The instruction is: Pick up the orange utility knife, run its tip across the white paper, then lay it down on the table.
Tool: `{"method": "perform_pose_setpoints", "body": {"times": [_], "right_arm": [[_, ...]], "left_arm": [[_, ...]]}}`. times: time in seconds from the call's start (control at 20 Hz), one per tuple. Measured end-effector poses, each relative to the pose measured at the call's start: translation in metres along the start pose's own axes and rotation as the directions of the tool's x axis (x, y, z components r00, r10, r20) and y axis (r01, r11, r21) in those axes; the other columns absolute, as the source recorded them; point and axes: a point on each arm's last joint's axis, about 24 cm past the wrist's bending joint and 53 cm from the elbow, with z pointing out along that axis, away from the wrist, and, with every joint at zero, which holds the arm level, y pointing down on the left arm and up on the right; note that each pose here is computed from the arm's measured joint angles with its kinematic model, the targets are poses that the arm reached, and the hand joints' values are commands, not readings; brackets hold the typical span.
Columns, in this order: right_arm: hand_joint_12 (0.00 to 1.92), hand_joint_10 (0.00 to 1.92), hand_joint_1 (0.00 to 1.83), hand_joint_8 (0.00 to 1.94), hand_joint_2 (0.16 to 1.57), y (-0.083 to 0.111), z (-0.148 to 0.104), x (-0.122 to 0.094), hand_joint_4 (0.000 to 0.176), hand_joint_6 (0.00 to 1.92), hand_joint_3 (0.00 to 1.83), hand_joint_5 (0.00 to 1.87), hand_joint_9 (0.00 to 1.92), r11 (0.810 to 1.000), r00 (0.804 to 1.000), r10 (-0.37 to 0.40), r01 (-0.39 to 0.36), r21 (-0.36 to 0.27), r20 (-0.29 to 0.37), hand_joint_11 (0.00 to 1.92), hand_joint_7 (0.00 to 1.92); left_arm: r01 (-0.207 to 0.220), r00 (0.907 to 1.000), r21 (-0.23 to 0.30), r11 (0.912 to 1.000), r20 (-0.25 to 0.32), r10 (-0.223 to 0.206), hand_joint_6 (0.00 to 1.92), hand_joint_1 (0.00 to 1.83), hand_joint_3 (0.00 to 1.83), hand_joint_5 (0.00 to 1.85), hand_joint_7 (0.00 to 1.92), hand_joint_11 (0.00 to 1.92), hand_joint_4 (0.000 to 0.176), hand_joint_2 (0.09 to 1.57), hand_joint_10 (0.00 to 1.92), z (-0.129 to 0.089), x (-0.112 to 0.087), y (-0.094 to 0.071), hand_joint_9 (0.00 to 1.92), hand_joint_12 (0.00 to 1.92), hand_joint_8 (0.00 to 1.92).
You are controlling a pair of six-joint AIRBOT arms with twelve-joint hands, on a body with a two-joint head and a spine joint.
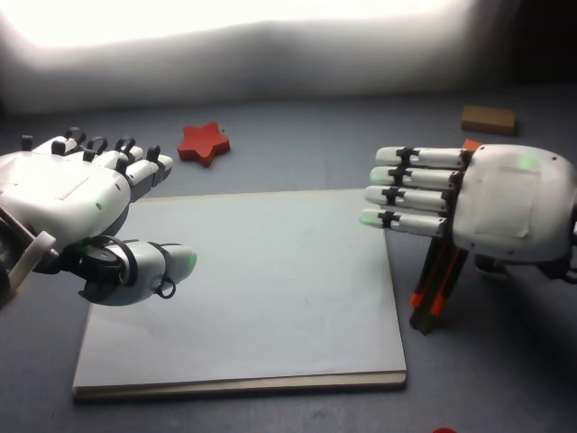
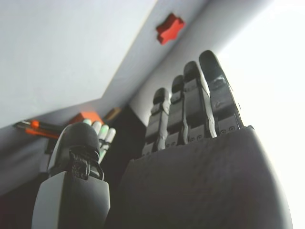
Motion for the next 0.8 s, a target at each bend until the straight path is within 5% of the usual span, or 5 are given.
{"method": "perform_pose_setpoints", "body": {"times": [0.8], "right_arm": [[0.00,0.00,1.07,0.00,1.11,0.001,0.014,0.005,0.000,0.00,0.03,0.01,0.00,1.000,0.999,-0.015,0.015,-0.016,-0.030,0.00,0.01]], "left_arm": [[-0.006,1.0000,-0.008,1.0000,0.000,0.006,0.00,0.05,0.00,0.03,0.06,0.00,0.051,1.30,0.01,0.001,0.001,0.003,0.17,0.70,0.00]]}}
